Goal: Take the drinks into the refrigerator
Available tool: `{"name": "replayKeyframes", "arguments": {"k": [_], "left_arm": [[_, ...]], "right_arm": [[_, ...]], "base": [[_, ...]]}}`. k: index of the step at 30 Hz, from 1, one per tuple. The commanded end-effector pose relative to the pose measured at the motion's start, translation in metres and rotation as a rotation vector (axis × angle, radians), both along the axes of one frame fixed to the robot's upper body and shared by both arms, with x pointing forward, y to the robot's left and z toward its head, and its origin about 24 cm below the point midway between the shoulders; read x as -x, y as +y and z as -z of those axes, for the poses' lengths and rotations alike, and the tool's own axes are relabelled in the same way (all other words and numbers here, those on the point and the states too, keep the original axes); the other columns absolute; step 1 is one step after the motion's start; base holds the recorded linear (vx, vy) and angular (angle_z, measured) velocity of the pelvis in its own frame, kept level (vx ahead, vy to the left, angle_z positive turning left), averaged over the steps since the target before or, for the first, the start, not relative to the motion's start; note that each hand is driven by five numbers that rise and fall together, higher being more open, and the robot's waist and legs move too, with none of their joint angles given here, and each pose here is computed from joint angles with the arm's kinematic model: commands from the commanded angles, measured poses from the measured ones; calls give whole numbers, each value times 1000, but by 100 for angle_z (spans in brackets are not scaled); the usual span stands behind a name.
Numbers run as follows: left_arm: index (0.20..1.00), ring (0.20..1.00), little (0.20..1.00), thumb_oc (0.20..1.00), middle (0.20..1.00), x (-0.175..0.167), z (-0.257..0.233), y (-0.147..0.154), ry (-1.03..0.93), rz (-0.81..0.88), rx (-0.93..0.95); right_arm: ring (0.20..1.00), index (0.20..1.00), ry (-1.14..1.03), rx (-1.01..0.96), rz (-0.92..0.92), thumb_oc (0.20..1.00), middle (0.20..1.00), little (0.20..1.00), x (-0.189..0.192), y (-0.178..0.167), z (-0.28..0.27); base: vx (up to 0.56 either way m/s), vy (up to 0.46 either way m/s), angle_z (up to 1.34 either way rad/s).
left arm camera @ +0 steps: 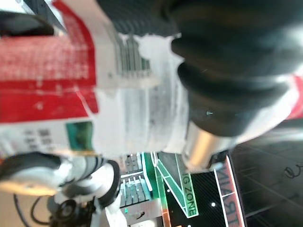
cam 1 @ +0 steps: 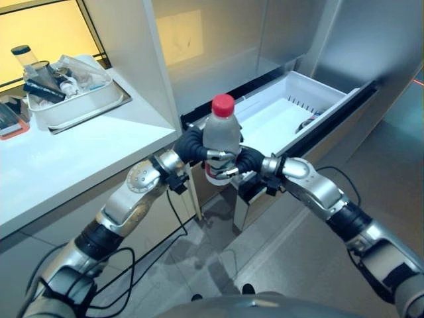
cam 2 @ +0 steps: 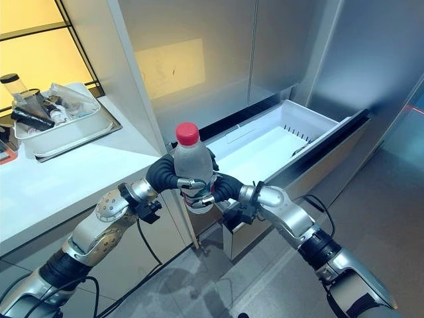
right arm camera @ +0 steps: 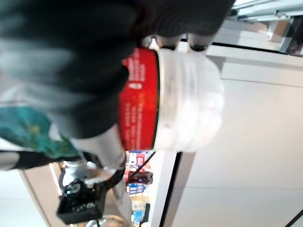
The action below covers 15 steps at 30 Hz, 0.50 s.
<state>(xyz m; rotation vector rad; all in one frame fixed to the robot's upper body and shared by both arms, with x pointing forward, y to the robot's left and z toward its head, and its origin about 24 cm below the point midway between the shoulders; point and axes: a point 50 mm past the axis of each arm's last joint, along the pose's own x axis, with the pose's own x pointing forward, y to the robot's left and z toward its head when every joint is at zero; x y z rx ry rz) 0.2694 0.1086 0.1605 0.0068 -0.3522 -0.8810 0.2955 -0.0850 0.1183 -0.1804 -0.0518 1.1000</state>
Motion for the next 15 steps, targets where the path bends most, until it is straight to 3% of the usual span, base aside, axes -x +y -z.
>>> {"name": "replayKeyframes", "arguments": {"k": [1, 7, 8, 9, 15], "left_arm": [[200, 200, 200, 200, 200, -4, -45, -16, -186, 56, 149], [200, 200, 200, 200, 200, -5, -44, -13, -184, 36, 159], [887, 887, 887, 887, 887, -5, -43, -11, -179, 32, 166], [1000, 1000, 1000, 1000, 1000, -6, -42, -10, -167, 24, 173], [1000, 1000, 1000, 1000, 1000, -5, -36, 3, -139, -15, 183]], "right_arm": [[200, 200, -51, -177, -145, 200, 200, 200, 13, 34, -28], [200, 200, -37, -198, -139, 200, 200, 200, 14, 31, -27], [200, 200, -39, -203, -135, 200, 200, 200, 15, 30, -27], [200, 200, -34, -212, -129, 200, 200, 200, 15, 28, -28], [200, 200, 15, -299, -121, 200, 200, 200, 21, 19, -29]], "base": [[0, 0, 0], [0, 0, 0], [0, 0, 0], [0, 0, 0], [1, 4, 3]]}}
